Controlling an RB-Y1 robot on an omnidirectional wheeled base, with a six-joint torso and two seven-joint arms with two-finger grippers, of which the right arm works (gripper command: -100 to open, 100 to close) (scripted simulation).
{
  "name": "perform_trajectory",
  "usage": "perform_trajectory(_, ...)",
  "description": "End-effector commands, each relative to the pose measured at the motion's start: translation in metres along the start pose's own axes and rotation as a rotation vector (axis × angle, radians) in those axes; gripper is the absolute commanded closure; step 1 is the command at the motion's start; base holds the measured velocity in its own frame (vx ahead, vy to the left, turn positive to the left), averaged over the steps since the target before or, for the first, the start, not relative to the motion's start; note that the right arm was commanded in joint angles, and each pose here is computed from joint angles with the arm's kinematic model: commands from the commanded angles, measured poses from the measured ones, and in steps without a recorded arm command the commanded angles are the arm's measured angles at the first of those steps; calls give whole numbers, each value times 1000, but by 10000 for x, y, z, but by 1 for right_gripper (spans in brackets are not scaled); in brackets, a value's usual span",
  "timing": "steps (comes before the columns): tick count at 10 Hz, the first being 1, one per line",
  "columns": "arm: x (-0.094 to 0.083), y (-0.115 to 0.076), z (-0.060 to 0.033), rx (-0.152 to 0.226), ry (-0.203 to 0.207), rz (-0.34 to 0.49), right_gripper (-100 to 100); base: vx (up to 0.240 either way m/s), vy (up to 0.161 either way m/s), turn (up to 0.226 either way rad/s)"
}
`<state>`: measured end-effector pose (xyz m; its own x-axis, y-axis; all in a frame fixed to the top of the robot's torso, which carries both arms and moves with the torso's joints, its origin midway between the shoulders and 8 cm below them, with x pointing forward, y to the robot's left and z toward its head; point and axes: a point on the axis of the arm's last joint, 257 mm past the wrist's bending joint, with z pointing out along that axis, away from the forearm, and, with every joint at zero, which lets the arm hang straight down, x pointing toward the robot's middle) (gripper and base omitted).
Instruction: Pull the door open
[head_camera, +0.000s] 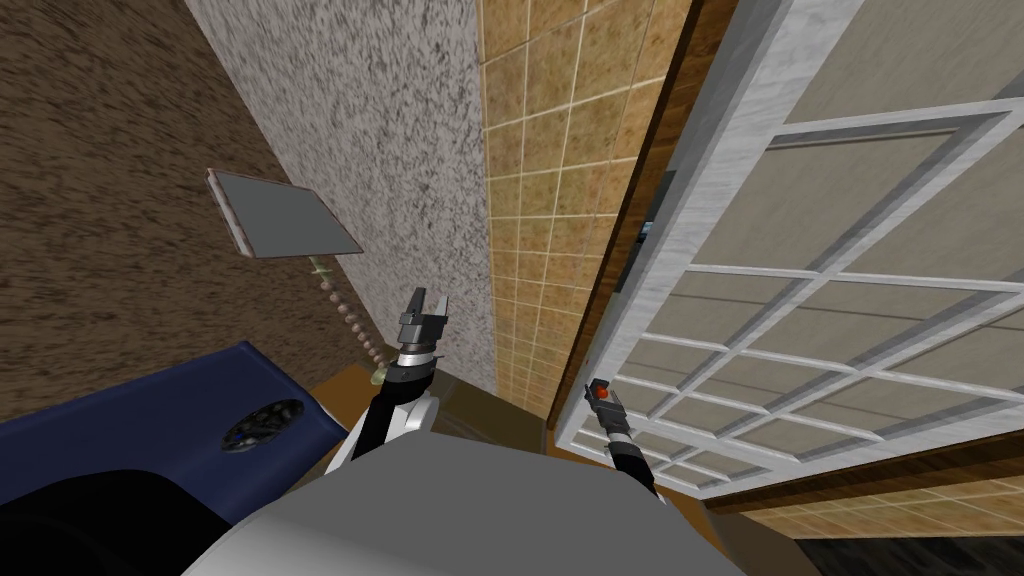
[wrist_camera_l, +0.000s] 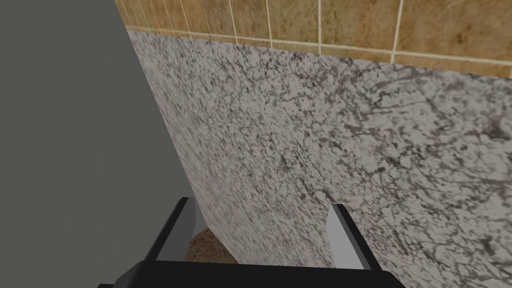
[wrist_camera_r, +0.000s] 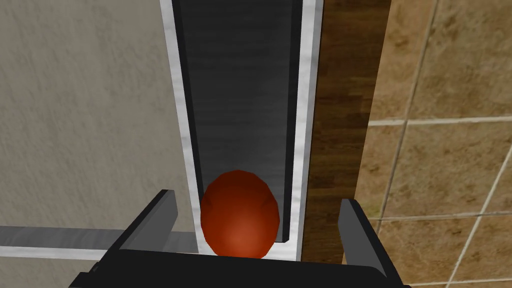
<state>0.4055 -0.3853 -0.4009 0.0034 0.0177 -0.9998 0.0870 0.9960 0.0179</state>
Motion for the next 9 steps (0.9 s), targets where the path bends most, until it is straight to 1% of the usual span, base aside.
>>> perform_trajectory(1,-5,-1,-4,-2,-1,1,100,-5,9,-37)
perform_trajectory(6,-5,-1,-4,-2,-1,1,100,-2,3,-4)
perform_trajectory(9,-11,-34,3,5,-2,73,100,-14,-6,24)
